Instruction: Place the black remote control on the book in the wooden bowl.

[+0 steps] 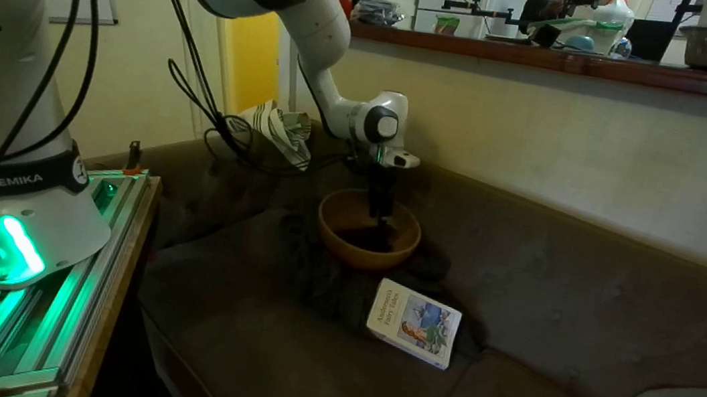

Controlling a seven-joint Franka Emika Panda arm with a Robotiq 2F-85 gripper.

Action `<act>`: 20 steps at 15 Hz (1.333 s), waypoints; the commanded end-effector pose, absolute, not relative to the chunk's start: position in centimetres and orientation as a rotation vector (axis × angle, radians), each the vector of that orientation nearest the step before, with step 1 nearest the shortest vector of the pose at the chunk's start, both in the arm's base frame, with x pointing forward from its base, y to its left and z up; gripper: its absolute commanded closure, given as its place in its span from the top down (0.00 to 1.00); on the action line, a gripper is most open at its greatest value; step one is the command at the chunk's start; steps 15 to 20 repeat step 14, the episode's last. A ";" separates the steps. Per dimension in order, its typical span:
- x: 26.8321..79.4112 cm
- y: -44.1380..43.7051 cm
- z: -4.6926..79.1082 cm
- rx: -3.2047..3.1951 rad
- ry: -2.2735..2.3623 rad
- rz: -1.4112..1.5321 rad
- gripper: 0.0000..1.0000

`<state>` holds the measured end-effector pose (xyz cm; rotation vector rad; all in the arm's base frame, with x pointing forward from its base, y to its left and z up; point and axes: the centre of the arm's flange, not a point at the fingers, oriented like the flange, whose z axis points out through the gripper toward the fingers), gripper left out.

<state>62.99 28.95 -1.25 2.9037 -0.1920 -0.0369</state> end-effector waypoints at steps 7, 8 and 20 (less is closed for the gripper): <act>55.6 21.7 6.6 2.956 -0.424 0.101 1.00; 55.2 20.7 7.0 2.956 -0.446 0.098 1.00; 58.1 20.4 5.6 2.943 -0.475 0.060 1.00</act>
